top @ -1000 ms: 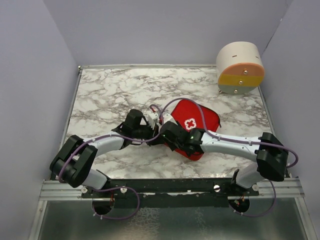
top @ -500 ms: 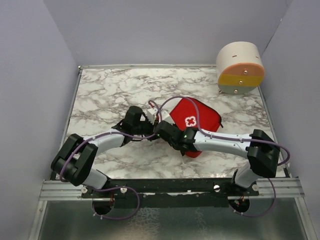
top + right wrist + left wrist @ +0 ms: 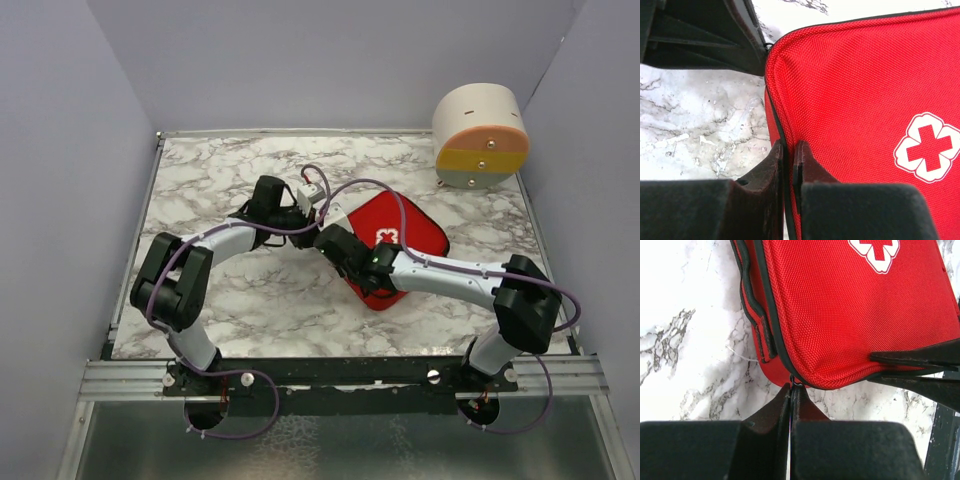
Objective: Organize the medicine kit
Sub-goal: Zip the medicine box at the center of the board.
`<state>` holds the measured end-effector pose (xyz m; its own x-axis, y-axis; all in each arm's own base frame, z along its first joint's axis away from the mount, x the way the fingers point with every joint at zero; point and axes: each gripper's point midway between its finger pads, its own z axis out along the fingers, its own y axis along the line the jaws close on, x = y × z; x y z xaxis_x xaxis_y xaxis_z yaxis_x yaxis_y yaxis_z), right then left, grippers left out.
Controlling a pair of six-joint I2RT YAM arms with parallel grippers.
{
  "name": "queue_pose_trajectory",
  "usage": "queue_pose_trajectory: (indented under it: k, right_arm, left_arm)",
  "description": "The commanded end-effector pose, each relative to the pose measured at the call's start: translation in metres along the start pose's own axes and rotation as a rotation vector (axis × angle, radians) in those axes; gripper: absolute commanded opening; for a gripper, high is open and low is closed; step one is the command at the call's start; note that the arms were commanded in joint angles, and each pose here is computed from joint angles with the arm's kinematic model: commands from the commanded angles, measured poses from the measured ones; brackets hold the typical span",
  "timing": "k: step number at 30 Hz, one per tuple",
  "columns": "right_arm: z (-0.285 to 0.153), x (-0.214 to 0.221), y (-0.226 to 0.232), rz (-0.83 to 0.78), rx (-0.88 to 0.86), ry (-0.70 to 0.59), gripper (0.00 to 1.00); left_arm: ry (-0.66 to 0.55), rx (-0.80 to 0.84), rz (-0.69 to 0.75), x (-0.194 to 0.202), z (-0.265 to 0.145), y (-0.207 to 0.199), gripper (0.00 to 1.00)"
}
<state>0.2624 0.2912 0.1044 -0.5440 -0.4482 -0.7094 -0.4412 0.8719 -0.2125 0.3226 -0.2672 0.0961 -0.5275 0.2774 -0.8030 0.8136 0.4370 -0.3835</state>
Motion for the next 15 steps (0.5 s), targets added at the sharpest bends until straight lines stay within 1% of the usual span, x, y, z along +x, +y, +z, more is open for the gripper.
queue_pose_trajectory:
  k: [1,9,10,15]
  right_arm:
    - [-0.019,0.072,0.017,-0.171,-0.141,0.273,0.01]
    - [-0.020,0.066,0.039,-0.231,-0.223,0.254,0.01]
    - [-0.020,0.066,0.041,-0.237,-0.227,0.254,0.01]
    - [-0.022,0.065,0.049,-0.253,-0.256,0.252,0.01]
  left_arm:
    - [-0.166,-0.259,0.206,-0.077,-0.023,0.089,0.00]
    - [-0.229,-0.099,0.239,-0.124,0.010,0.092,0.00]
    - [-0.252,-0.086,0.261,-0.140,0.012,0.090,0.00]
    - [-0.271,-0.023,0.293,-0.159,0.038,0.083,0.00]
